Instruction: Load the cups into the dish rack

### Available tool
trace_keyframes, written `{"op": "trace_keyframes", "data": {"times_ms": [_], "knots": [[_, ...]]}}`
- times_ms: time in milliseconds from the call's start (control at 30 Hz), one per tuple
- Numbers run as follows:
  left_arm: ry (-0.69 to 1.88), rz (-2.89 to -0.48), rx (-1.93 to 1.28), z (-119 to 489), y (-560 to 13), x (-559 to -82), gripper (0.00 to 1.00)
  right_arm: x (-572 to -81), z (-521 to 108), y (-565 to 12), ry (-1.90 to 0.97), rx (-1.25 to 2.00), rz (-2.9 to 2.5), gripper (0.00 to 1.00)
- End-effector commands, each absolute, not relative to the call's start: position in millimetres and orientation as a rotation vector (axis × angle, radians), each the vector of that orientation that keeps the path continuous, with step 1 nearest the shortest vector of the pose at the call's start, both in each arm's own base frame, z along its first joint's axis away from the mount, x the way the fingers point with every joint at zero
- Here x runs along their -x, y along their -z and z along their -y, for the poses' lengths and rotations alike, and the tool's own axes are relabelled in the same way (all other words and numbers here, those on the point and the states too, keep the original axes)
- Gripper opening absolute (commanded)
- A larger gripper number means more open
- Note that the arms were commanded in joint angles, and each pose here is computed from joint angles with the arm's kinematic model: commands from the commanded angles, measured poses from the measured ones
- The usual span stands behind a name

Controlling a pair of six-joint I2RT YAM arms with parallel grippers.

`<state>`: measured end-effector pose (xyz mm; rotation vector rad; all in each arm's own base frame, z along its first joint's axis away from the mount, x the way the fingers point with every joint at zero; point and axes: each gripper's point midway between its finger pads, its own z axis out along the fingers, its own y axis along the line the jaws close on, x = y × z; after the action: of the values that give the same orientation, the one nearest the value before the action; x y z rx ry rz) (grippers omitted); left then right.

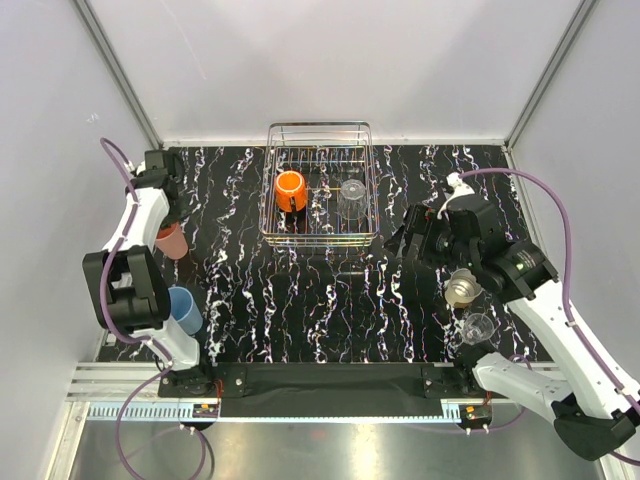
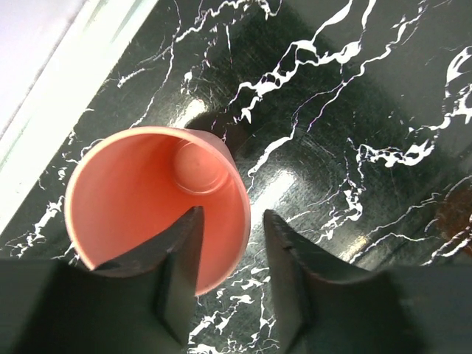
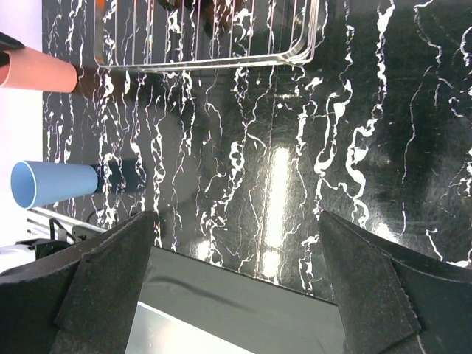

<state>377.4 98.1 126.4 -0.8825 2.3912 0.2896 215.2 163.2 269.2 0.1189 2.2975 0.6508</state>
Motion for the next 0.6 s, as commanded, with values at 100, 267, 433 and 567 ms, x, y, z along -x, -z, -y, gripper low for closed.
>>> {"op": "trace_keyframes", "data": {"times_ms": [100,267,433,567], "knots": [[-0.291,-2.392,0.907,-100.3,-120.9,-379.7,0.35,-218.8,-160.2,-287.6,-0.651,-0.166,-2.251,1.00],[-0.273,-2.389,0.921,-98.4,-122.7,-378.6,0.15,-219.9,-164.6,-286.5,-0.671,-0.185,-2.266,1.00],[-0.159,-2.356,0.903,-84.8,-138.9,-380.7,0.00,-224.6,-170.0,-284.0,-0.687,-0.196,-2.271,1.00],[-0.068,-2.287,0.887,-74.3,-159.2,-375.6,0.00,-231.8,-178.2,-282.0,-0.714,-0.201,-2.268,1.00]]}}
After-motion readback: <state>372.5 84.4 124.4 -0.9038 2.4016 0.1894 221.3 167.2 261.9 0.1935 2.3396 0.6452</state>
